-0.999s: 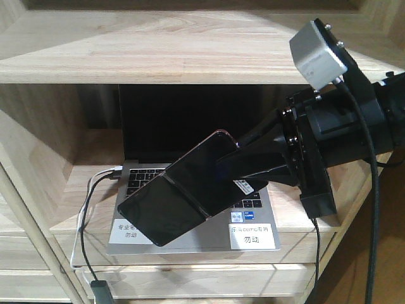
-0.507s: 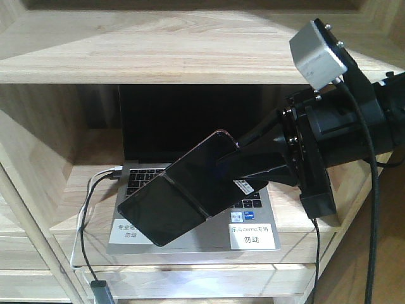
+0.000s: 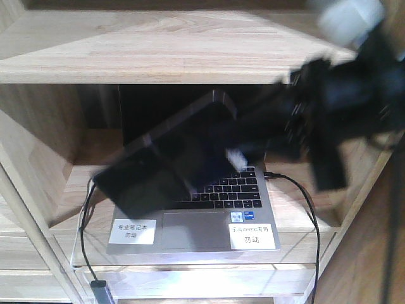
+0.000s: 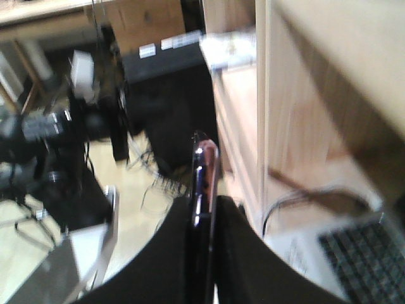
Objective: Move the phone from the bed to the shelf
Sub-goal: 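Raise the black phone with the right gripper onto the upper shelf board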
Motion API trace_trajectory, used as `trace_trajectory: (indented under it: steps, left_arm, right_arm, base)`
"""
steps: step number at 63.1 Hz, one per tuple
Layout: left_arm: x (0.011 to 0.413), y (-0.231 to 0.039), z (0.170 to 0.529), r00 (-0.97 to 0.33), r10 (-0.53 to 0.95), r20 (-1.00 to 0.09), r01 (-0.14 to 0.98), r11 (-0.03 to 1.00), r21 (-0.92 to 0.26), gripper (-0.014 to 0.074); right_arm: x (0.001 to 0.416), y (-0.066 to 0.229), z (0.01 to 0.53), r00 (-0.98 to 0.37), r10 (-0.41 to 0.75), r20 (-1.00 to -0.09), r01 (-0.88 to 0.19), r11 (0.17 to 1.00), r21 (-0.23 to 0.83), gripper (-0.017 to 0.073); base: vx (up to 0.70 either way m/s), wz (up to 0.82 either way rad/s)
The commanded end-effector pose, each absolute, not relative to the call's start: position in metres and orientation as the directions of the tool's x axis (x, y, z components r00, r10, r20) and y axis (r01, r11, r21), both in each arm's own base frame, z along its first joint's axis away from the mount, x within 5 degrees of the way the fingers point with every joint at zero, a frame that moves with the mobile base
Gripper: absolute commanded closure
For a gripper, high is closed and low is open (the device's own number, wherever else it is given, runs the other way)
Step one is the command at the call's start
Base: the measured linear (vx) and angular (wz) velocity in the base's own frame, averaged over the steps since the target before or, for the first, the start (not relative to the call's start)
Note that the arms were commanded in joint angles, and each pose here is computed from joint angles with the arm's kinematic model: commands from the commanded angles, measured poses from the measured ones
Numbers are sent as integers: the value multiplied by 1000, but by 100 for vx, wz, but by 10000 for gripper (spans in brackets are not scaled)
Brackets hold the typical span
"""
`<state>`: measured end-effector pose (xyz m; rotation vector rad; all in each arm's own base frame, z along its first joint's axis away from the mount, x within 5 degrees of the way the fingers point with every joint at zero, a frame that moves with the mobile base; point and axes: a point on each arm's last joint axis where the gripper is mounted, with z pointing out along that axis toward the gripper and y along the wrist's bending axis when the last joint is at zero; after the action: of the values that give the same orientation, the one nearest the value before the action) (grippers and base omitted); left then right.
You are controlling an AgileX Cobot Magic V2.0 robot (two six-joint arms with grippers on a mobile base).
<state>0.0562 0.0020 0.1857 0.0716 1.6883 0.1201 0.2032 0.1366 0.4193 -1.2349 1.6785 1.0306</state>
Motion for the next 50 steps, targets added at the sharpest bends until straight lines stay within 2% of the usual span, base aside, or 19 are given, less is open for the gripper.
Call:
trace_trajectory:
  steps: [1, 13, 25, 32, 50]
  left_arm:
    - [55, 2, 200, -14, 107, -994, -34, 994, 108, 592]
    - [55, 2, 200, -14, 107, -994, -34, 994, 108, 592]
    - [55, 2, 200, -14, 107, -994, -34, 994, 108, 592]
    - [55, 2, 200, -14, 107, -994, -34, 994, 108, 592]
    - [55, 2, 200, -14, 107, -994, -34, 994, 108, 592]
  right_arm:
    - [181, 135, 462, -150, -205, -967, -983, 132, 124, 562]
    - [173, 132, 499, -71, -153, -986, -985, 169, 44, 562]
    - [176, 127, 528, 30, -82, -996, -952, 302, -54, 562]
    - [183, 126, 539, 64, -49, -997, -934, 349, -77, 562]
    - [224, 138, 549, 69, -17, -997, -935, 349, -71, 562]
  base:
    - [0, 0]
    - [0, 0]
    - [0, 0]
    - [0, 0]
    - [0, 0]
